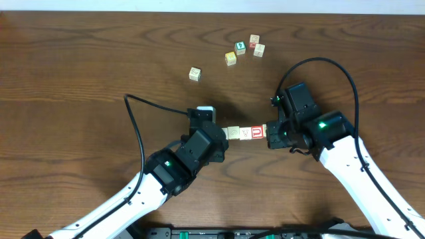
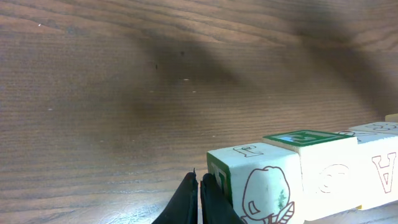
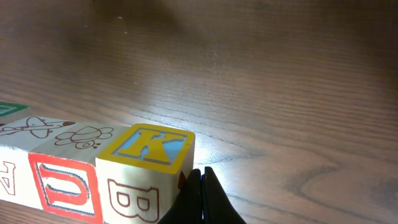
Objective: Lift 5 blocks
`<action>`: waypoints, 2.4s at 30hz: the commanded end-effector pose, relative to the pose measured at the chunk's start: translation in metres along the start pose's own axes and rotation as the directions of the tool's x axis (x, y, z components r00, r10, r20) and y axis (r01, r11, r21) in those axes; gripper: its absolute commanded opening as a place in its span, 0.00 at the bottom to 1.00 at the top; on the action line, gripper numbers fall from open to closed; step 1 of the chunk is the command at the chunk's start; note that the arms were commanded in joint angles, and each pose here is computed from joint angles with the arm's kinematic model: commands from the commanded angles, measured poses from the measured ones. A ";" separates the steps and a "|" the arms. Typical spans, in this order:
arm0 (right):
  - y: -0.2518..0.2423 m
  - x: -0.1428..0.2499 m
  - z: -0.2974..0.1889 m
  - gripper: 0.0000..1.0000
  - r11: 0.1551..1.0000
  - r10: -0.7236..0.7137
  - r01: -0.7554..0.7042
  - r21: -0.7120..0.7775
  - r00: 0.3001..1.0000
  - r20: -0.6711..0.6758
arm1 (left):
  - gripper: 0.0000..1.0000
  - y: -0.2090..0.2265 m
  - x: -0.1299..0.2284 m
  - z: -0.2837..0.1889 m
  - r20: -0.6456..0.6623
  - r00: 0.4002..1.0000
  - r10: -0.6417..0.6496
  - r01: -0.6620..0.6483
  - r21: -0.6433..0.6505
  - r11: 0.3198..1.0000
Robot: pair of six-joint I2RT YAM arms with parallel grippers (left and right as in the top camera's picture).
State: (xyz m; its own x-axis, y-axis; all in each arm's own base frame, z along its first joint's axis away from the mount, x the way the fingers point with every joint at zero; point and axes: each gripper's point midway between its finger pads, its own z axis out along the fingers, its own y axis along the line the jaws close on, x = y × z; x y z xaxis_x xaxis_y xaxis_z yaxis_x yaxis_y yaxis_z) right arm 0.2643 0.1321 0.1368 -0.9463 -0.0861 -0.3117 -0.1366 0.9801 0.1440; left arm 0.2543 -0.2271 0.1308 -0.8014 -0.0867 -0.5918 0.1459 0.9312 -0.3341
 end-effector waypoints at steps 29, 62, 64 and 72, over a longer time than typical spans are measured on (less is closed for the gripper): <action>0.063 0.007 -0.026 0.01 0.958 -0.033 0.028 -0.286 0.999 -0.014 | 0.07 -0.064 -0.023 -0.035 0.020 1.000 0.018 -0.022 0.256 0.967; 0.063 0.007 -0.026 0.01 0.958 -0.033 0.028 -0.286 0.999 -0.014 | 0.07 -0.064 -0.023 -0.035 0.020 1.000 0.018 -0.023 0.256 0.966; 0.063 0.007 -0.026 0.01 0.958 -0.033 0.028 -0.287 0.999 -0.014 | 0.07 -0.064 -0.023 -0.035 0.020 1.000 0.018 -0.023 0.256 0.966; 0.063 0.007 -0.026 0.01 0.958 -0.033 0.028 -0.286 0.999 -0.014 | 0.07 -0.064 -0.023 -0.035 0.020 1.000 0.018 -0.023 0.255 0.967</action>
State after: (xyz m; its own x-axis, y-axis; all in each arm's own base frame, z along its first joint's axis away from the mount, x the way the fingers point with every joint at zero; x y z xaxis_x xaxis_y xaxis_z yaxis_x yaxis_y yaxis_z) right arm 0.2624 0.1313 0.1458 -0.9414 -0.0521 -0.3332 -0.1120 0.9802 0.1633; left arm 0.2545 -0.2273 0.1412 -0.7909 -0.0939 -0.6047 0.1546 0.9254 -0.3459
